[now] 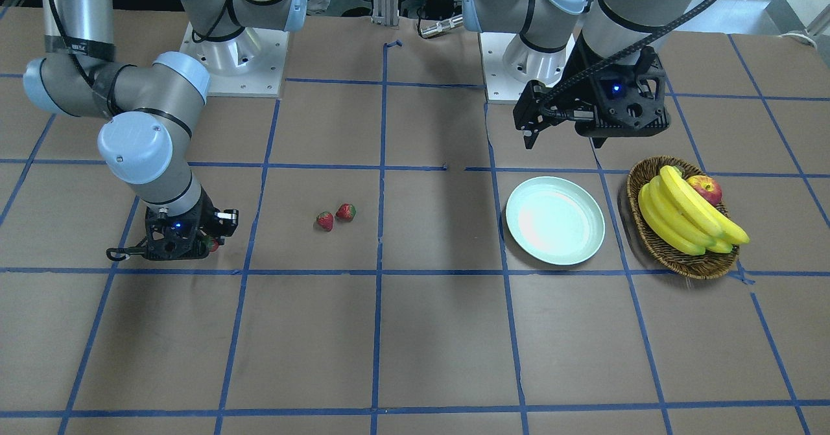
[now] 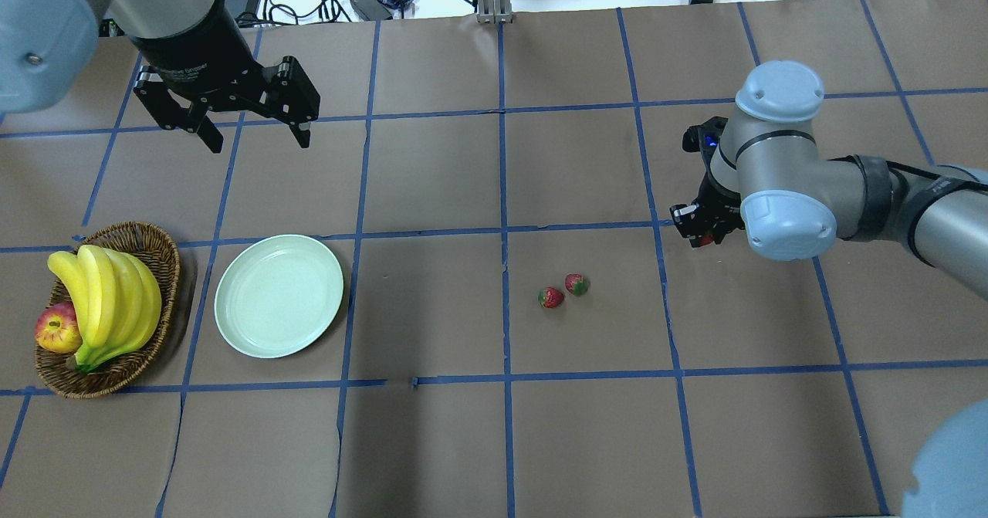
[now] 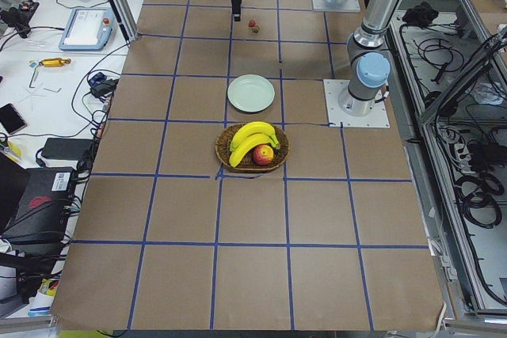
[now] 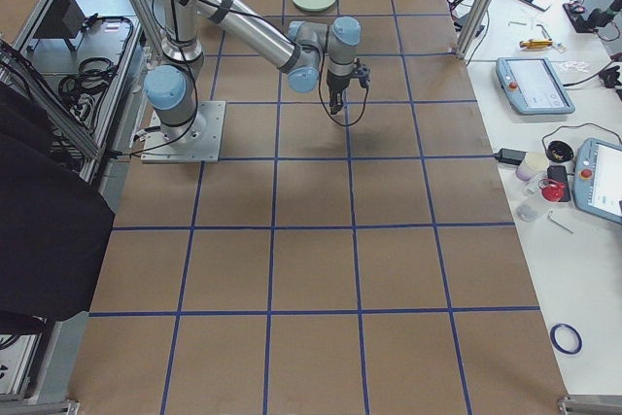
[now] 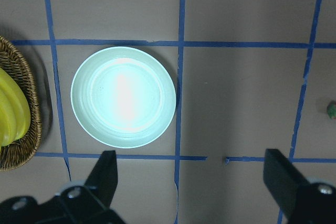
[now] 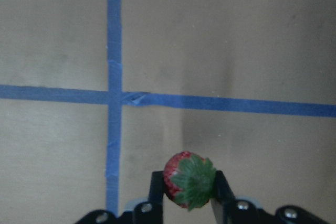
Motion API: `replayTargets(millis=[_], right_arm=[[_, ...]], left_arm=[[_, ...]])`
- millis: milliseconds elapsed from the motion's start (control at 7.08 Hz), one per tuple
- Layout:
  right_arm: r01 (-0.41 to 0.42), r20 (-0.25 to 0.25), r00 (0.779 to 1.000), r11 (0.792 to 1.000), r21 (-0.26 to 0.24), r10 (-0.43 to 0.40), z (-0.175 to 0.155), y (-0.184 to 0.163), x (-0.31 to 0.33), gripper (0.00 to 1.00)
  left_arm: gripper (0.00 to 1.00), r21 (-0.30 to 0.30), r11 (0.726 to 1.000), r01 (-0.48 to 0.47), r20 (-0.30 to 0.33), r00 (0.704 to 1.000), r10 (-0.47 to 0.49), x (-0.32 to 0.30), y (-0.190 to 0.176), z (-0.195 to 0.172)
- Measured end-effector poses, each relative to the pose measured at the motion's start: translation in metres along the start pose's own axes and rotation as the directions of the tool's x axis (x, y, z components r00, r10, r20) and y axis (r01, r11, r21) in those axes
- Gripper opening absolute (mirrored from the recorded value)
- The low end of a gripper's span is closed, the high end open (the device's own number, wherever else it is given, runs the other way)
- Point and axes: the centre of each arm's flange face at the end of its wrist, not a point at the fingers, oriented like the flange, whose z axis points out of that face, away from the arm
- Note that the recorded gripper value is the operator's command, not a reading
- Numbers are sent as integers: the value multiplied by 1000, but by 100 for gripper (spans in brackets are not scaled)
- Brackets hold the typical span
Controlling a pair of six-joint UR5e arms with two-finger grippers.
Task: Collect all strawberries into plate
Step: 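Carry the strawberry with the right gripper toward the plate and release it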
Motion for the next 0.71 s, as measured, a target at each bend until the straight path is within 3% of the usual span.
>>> replayTargets(millis=[282,706], right_arm=[[-22,11,1000,999,24,22,-21,-8,-45,0],[-64,76,995,997,45,60,-50,-16,-141,0]], left_arm=[[100,0,1000,-1,0,1000,1,0,0,0],[100,0,1000,-1,0,1000,1,0,0,0]])
